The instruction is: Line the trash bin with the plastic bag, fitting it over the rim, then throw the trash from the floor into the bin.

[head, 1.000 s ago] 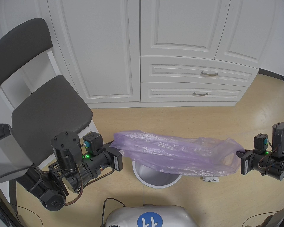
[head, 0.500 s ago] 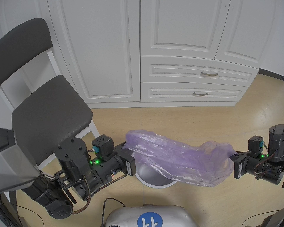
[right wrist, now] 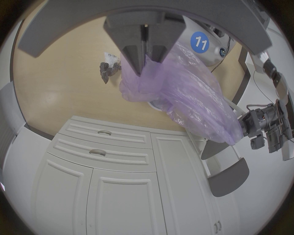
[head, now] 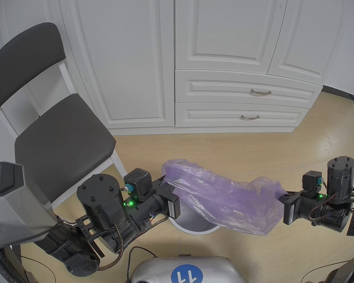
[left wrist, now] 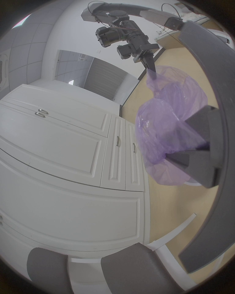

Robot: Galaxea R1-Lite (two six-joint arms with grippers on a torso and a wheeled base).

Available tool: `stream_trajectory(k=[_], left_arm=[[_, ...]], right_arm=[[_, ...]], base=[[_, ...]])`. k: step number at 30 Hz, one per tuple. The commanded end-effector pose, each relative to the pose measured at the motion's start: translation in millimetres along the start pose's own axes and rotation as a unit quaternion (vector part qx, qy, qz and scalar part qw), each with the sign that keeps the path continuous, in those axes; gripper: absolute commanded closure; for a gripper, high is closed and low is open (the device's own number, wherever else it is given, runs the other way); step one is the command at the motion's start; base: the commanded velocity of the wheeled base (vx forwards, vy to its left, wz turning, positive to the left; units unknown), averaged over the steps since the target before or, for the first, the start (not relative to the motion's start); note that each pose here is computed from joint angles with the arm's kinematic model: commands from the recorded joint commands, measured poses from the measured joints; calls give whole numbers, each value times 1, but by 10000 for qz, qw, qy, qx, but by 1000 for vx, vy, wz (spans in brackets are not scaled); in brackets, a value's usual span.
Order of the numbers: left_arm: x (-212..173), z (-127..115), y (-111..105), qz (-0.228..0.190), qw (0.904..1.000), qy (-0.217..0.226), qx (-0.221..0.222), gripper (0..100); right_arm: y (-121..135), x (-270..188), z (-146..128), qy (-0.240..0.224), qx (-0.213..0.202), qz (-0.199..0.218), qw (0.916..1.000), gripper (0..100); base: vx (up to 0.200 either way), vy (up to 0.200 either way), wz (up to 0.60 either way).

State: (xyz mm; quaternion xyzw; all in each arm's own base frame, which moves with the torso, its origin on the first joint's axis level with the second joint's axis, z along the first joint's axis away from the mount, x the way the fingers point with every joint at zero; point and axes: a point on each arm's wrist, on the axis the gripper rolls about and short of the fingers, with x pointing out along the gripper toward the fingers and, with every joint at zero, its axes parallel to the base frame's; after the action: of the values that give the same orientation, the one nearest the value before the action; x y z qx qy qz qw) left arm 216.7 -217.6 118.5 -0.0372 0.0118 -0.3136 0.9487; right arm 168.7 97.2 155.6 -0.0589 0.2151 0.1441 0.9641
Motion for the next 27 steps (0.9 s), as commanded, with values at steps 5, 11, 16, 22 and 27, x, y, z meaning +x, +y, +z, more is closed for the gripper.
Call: stream_trajectory(k=[5, 11, 16, 22, 27], left_arm=[[3, 5, -9, 60, 9999, -136, -28, 100], [7, 8, -11, 100, 9997, -222, -62, 100], [11, 7, -12, 136, 9996, -248, -75, 100], [19, 11, -12, 184, 9990, -359, -214, 100], [37, 15, -12, 428, 9951, -559, -693, 100]], right_arm=[[10, 9, 1, -144, 91, 166, 9997, 100], [16, 12, 2, -136, 213, 265, 9993, 100], [19, 17, 6, -152, 417, 306, 9985, 100], [27, 29, 6, -208, 669, 389, 9968, 100], [32, 45, 7, -330, 977, 404, 9938, 100]], base=[[0, 0, 0], [0, 0, 0], [0, 0, 0], [0, 0, 0], [0, 0, 0]])
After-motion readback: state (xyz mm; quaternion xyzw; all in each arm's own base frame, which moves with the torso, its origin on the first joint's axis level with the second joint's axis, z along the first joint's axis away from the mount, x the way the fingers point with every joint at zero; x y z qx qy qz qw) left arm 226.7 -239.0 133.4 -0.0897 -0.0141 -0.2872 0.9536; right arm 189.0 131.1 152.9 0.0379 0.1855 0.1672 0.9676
